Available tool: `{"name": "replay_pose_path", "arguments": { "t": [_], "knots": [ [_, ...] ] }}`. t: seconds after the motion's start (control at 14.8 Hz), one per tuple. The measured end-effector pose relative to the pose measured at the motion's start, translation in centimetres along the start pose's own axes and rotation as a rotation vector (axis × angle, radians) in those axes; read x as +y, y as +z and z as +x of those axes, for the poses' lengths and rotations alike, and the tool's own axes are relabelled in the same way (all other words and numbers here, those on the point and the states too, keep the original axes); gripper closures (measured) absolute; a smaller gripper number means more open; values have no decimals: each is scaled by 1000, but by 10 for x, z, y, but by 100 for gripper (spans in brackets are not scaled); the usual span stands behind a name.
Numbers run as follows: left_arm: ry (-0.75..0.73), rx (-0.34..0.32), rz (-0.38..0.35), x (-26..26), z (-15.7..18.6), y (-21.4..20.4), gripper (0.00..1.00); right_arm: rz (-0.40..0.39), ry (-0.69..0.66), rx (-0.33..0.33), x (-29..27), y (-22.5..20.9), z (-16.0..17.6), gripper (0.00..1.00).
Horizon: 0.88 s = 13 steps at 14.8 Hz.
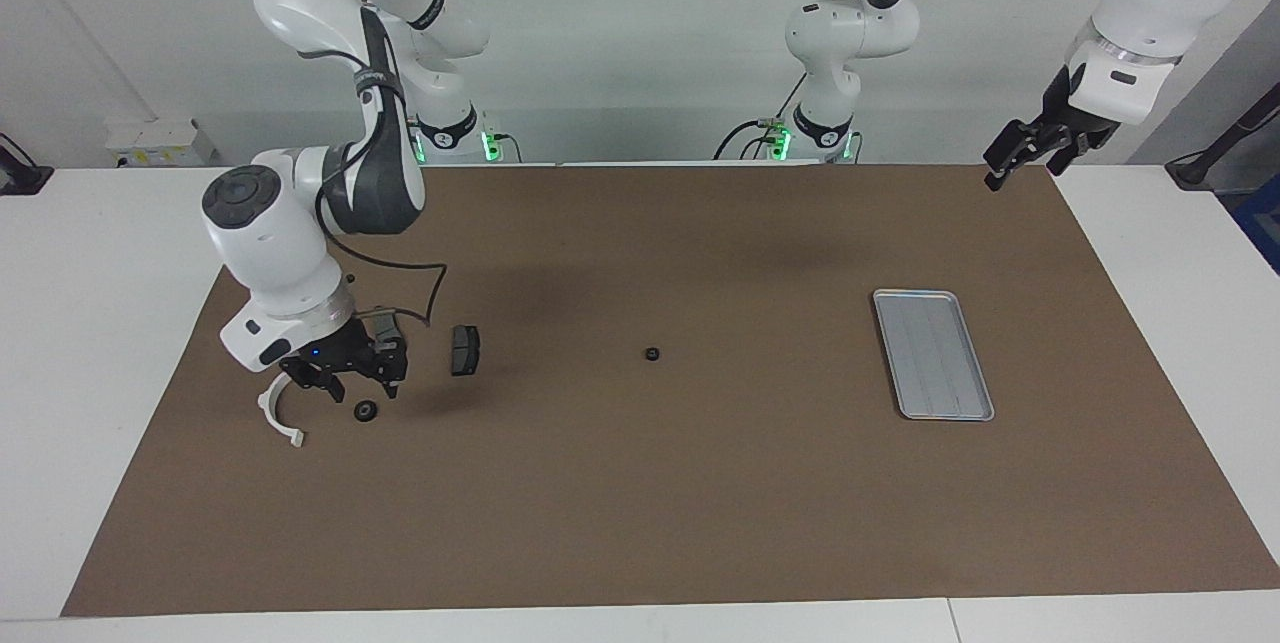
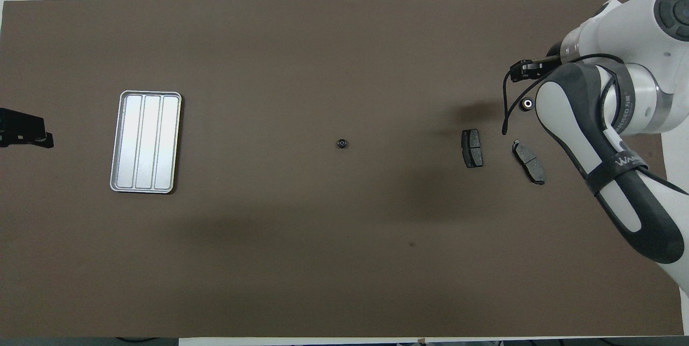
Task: Place bearing gear from tray to pile
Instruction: 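Grasp the black gear at mid-table with the right gripper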
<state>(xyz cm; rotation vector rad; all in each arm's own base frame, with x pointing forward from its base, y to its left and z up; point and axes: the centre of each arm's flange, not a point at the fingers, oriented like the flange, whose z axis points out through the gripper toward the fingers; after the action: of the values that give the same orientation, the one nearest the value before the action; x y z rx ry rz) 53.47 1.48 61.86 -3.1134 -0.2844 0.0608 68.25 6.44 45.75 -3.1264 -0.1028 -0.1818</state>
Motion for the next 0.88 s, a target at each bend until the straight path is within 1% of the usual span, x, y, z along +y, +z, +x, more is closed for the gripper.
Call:
{"name": "replay_pose_path", "arguments": {
  "t": [0.13, 0.34, 0.61, 0.74, 0.88],
  "knots": [
    [-2, -1, -11, 1, 5, 2, 0, -6, -20, 26, -49, -21, 13, 29],
    [-9, -5, -30, -2, 6, 2, 0, -1, -83, 38, -113, -18, 16, 30],
    [-5, -8, -32, 1, 6, 3, 0, 22, -118, 36, -211, -17, -8, 30],
    [-1, -8, -32, 3, 5, 3, 0, 27, -138, 30, -239, -9, -17, 30],
    [5, -8, -32, 6, 5, 3, 0, 28, -150, 16, -254, 15, -25, 30]
  ]
}}
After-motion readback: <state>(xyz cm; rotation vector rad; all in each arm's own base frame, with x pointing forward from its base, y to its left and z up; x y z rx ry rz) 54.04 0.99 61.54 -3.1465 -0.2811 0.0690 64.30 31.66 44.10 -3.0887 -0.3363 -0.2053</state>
